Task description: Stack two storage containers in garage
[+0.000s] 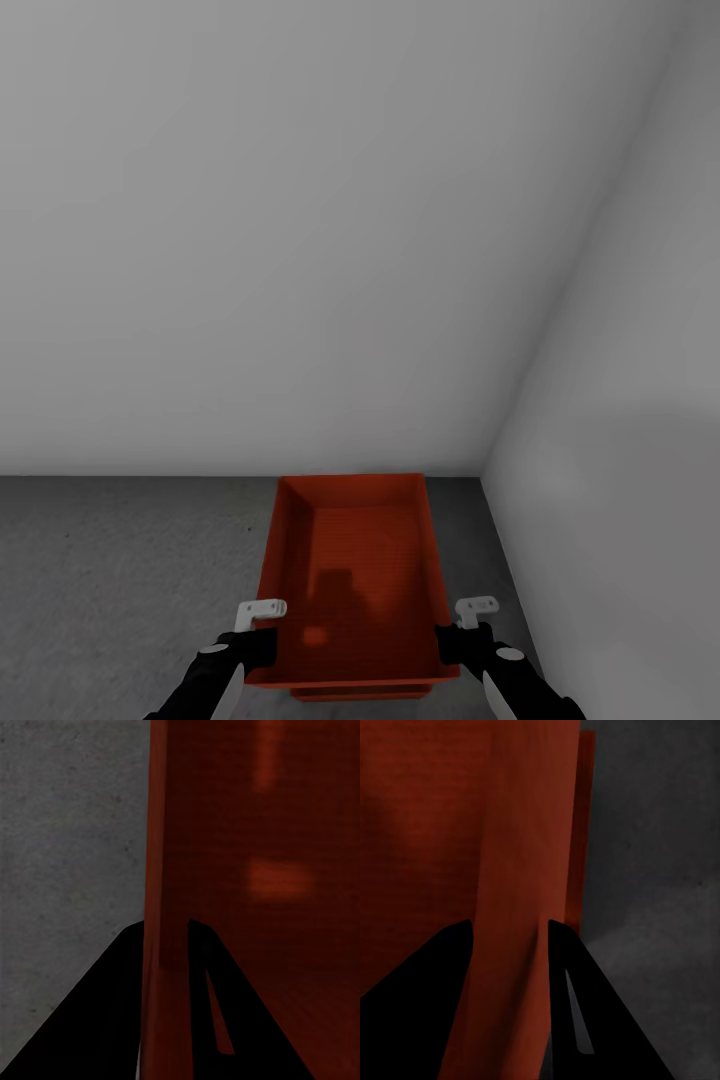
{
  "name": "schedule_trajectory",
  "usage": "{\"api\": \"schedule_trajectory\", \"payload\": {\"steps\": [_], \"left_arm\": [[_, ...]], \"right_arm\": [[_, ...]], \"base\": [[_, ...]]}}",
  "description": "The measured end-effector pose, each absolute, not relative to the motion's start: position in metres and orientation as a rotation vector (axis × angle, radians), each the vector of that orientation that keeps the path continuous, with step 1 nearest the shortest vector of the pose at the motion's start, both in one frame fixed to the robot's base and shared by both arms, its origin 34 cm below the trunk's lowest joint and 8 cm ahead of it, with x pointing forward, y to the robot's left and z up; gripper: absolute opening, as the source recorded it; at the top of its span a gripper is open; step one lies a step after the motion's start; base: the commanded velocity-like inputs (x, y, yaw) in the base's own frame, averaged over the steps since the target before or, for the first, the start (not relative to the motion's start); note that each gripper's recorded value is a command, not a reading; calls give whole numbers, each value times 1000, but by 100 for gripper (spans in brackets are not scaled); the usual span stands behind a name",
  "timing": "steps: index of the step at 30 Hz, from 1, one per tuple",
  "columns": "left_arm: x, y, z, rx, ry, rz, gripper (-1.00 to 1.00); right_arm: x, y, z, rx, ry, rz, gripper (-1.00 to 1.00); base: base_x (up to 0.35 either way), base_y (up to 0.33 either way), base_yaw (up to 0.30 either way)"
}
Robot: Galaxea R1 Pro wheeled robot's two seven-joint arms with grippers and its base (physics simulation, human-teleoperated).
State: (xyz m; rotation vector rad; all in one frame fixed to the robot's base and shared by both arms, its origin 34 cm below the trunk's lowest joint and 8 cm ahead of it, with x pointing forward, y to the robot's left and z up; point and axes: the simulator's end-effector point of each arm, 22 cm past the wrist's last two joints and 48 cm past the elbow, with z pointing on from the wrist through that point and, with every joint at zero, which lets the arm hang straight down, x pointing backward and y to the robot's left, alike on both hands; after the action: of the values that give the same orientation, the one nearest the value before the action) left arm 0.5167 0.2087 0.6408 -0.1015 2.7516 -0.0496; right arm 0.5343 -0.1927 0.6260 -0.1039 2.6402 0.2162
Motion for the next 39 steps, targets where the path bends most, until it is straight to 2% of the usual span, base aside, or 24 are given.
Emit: {"api": "schedule_trajectory", "payload": {"steps": [39], "left_arm": [[504, 208, 625, -104, 2790, -47, -100]], "right_arm": [[521, -193, 609, -101, 2679, 220, -100]], "base": [[0, 0, 0]]}}
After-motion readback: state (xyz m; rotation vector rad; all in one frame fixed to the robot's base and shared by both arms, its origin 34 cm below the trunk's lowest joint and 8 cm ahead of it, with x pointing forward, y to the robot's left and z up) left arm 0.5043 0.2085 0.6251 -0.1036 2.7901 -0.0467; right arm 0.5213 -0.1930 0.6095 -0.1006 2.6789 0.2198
